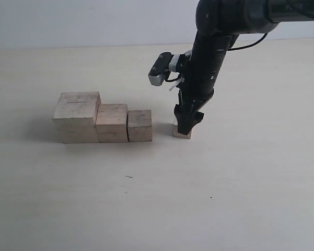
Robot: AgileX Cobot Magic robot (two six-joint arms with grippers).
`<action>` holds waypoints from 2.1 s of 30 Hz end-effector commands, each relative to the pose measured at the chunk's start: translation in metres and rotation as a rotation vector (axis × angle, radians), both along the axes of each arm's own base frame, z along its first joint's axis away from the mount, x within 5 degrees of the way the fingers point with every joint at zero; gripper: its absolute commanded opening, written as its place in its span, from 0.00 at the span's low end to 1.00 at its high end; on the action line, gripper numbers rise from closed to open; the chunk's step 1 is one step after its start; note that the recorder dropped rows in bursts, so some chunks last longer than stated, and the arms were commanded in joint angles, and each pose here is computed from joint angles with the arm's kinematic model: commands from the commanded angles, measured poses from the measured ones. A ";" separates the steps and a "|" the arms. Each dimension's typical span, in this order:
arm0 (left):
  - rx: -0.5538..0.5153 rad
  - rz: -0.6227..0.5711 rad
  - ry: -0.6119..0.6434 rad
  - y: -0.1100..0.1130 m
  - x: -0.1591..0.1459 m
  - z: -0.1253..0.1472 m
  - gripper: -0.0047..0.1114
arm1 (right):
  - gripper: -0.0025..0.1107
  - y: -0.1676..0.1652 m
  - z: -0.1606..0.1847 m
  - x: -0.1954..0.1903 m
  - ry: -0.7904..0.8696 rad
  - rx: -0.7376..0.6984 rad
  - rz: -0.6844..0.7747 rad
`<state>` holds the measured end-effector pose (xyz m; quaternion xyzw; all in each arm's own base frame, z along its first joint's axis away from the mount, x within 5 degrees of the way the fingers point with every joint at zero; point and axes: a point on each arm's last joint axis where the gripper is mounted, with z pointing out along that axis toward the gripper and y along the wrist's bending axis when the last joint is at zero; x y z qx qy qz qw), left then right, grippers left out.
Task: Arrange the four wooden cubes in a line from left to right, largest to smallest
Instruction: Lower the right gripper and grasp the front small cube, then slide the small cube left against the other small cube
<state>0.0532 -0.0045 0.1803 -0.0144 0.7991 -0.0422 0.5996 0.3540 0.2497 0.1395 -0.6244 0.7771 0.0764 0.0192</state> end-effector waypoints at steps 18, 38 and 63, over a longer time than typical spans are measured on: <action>-0.003 -0.007 -0.013 0.000 0.000 0.001 0.04 | 0.15 0.006 -0.017 -0.001 0.043 0.043 0.008; -0.003 -0.007 -0.013 0.000 0.000 0.001 0.04 | 0.15 0.014 -0.015 0.001 -0.027 0.154 0.253; -0.003 -0.007 -0.013 0.000 0.000 0.001 0.04 | 0.15 0.023 -0.016 -0.004 -0.037 0.157 0.262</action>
